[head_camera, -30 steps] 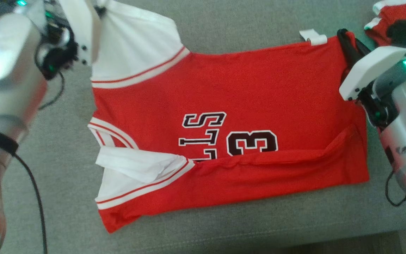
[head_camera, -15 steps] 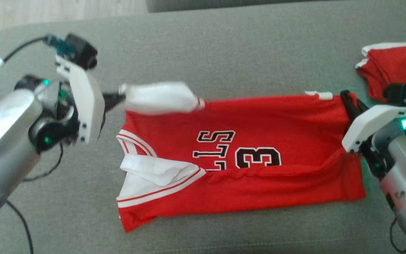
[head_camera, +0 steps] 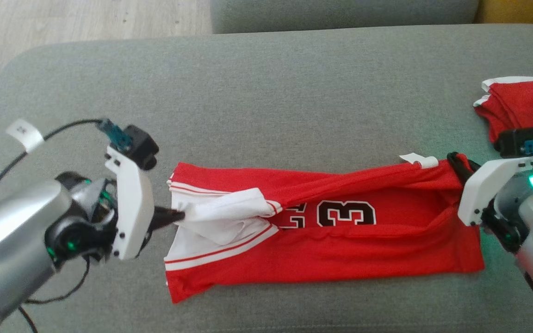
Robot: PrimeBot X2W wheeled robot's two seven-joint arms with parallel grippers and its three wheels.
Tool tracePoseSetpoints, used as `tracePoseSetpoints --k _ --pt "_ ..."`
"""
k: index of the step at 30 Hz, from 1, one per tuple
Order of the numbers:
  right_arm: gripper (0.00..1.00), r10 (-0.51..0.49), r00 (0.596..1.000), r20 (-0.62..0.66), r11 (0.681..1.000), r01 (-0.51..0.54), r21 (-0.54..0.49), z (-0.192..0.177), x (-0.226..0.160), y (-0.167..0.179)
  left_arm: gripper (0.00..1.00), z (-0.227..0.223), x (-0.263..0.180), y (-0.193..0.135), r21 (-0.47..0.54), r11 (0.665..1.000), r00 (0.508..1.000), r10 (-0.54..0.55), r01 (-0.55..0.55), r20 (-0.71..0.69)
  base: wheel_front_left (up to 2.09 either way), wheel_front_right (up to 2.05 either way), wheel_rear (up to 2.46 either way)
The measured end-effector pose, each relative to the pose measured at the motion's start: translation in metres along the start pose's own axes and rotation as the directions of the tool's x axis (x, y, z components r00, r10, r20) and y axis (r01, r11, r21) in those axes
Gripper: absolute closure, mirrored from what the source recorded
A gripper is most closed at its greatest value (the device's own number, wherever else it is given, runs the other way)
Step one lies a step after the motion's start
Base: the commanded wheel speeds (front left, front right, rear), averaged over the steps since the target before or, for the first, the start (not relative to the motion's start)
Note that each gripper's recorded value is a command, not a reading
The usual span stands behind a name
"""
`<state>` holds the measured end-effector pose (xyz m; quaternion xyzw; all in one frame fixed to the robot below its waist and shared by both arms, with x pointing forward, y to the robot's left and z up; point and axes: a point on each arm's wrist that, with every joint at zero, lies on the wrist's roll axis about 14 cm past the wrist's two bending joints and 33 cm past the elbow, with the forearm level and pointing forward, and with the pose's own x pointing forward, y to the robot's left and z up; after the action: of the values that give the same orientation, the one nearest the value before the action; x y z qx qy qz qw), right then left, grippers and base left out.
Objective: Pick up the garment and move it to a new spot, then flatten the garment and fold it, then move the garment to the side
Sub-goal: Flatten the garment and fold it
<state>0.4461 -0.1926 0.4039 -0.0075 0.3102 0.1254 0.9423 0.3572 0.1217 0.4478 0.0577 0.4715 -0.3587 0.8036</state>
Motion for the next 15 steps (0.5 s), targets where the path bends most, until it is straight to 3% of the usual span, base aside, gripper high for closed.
tracePoseSetpoints --k 4,6,7,8,9,10,11,15 --pt "1.00 -0.007 0.999 -0.051 1.000 0.006 -0.024 -0.009 -0.005 -0.007 1.00 -0.013 0.007 -0.008 -0.009 1.000 0.999 -0.027 0.026 -0.033 0.00 0.00 0.00" --pt "0.85 -0.002 0.997 -0.082 1.000 -0.001 -0.030 -0.017 -0.008 -0.007 1.00 -0.018 0.010 -0.010 -0.016 0.999 0.998 -0.036 0.035 -0.053 0.00 0.00 0.00" --pt "0.66 0.004 0.995 -0.103 1.000 -0.007 -0.028 -0.023 -0.009 -0.006 1.00 -0.021 0.011 -0.011 -0.022 0.999 0.997 -0.044 0.042 -0.066 0.00 0.00 0.00" --pt "0.13 0.009 0.992 -0.125 1.000 -0.012 -0.027 -0.028 -0.010 -0.004 1.00 -0.024 0.013 -0.013 -0.026 0.999 0.996 -0.050 0.048 -0.078 0.00 0.00 0.00" --pt "0.00 0.014 0.991 -0.136 1.000 -0.018 -0.026 -0.031 -0.011 -0.002 0.78 -0.027 0.014 -0.014 -0.031 0.998 0.994 -0.057 0.054 -0.090 0.00 0.00 0.00" --pt "0.00 0.018 0.990 -0.142 0.999 -0.022 -0.026 -0.034 -0.012 -0.002 0.13 -0.030 0.016 -0.016 -0.032 0.998 0.993 -0.061 0.058 -0.101 0.00 0.00 0.00" --pt "0.00 0.019 0.989 -0.150 0.999 -0.024 -0.032 -0.036 -0.014 -0.001 0.00 -0.032 0.017 -0.016 -0.034 0.998 0.992 -0.063 0.059 -0.108 0.00 0.00 0.00" --pt "0.00 0.027 0.983 -0.180 0.998 -0.037 -0.057 -0.039 -0.022 -0.001 0.00 -0.040 0.017 -0.012 -0.042 0.999 0.991 -0.040 0.035 -0.127 0.00 0.00 0.00"
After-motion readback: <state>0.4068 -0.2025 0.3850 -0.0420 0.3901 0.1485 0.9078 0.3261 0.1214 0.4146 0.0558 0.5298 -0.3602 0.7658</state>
